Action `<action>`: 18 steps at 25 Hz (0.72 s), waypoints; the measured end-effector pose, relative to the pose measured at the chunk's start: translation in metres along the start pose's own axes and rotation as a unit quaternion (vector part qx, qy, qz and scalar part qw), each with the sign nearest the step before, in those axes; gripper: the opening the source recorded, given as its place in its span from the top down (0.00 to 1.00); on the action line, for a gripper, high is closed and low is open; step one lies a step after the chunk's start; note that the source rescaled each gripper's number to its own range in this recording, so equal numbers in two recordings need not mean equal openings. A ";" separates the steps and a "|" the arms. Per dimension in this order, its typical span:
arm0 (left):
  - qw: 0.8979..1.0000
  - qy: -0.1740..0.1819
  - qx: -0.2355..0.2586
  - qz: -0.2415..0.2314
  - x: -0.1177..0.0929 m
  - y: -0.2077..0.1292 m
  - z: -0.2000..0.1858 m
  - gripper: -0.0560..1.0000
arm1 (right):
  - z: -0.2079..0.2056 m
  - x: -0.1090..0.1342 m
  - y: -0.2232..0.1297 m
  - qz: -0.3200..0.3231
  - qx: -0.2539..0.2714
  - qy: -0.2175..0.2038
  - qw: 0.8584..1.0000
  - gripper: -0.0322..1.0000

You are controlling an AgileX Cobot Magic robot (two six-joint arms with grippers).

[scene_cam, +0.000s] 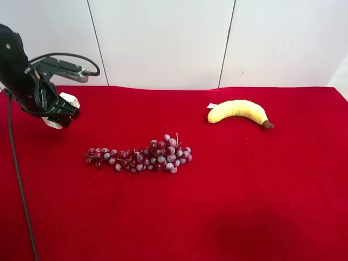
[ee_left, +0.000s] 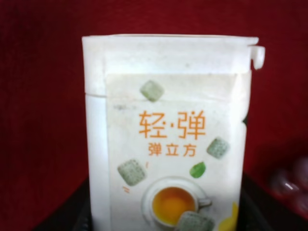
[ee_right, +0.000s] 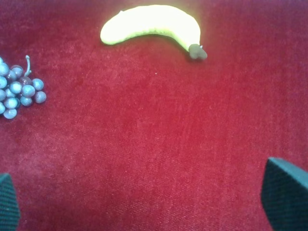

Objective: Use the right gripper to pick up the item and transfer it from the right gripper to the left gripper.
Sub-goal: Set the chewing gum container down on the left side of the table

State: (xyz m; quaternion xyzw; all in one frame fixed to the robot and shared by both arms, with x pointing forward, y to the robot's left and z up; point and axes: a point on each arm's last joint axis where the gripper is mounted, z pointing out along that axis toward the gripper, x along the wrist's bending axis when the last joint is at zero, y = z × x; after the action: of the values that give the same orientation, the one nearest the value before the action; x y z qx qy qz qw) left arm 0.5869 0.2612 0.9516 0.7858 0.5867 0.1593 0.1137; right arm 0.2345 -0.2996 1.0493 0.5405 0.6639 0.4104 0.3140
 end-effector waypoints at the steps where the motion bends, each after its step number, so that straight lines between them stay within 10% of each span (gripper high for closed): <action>1: 1.000 0.000 0.003 -0.003 0.002 -0.001 0.007 0.95 | 0.000 0.000 0.000 0.000 0.000 0.000 1.000 0.00; 18: 1.000 -0.007 0.018 -0.001 -0.001 -0.007 0.060 0.95 | 0.000 0.000 0.000 0.000 0.000 0.000 1.000 0.00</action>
State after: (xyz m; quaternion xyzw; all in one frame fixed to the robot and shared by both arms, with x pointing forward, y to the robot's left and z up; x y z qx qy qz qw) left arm 0.6032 0.2626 0.8938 0.7883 0.5892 0.1431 0.1042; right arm 0.2345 -0.2996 1.0493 0.5405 0.6639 0.4104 0.3140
